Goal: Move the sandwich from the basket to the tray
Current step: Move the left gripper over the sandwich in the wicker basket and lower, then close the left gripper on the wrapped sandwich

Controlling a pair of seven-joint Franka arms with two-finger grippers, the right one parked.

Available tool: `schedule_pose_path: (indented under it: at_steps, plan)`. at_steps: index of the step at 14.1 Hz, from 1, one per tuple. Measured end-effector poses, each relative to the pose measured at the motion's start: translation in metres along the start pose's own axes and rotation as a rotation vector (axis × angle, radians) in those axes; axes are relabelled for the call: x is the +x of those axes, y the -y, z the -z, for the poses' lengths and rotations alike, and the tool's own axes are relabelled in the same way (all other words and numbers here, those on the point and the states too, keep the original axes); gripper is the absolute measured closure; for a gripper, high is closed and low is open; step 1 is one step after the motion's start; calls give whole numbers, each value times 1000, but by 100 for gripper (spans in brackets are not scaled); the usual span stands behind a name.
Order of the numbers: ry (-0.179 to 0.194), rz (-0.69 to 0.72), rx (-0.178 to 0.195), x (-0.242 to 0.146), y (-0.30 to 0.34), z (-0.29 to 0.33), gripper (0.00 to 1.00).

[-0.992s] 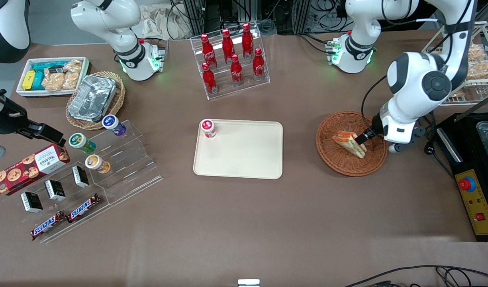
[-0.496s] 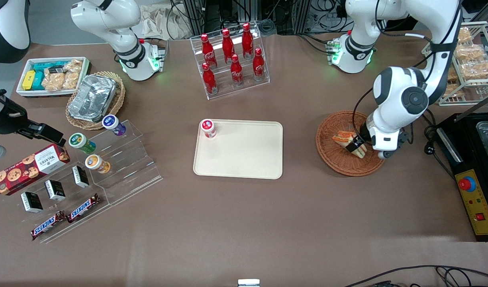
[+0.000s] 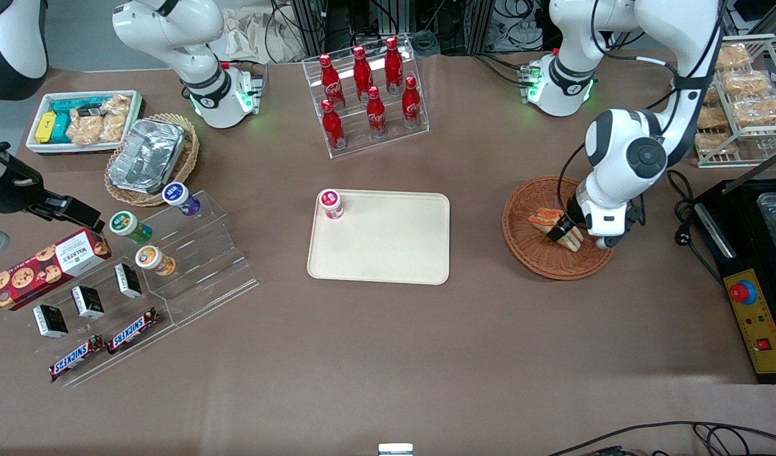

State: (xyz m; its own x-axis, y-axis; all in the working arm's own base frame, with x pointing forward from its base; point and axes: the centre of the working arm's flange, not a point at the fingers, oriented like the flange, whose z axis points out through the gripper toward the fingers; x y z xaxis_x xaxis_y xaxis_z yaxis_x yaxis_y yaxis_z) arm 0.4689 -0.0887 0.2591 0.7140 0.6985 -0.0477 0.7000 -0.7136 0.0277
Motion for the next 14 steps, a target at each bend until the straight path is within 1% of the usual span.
schedule_pose_path:
  at_steps: [2, 3, 4, 5, 6, 7, 8, 10, 11, 13, 14]
  plan:
    - [-14, 2, -13, -4, 7, -6, 2]
    - [-18, 3, -17, -5, 10, -7, 4]
    - [-21, 4, -20, -6, 11, -7, 12]
    - [-23, 10, -22, -7, 12, -7, 12]
    - [-25, 21, -25, -7, 12, -7, 20]
    - [-27, 29, -27, -7, 12, -7, 30]
    - [-28, 34, -29, -7, 12, -6, 43]
    - [-31, 35, -33, -6, 11, -5, 62]
    - [-34, 32, -38, -7, 9, -2, 67]
    - [-38, 25, -45, -8, 2, 4, 70]
    - [-28, 21, -35, -7, -3, 11, 72]
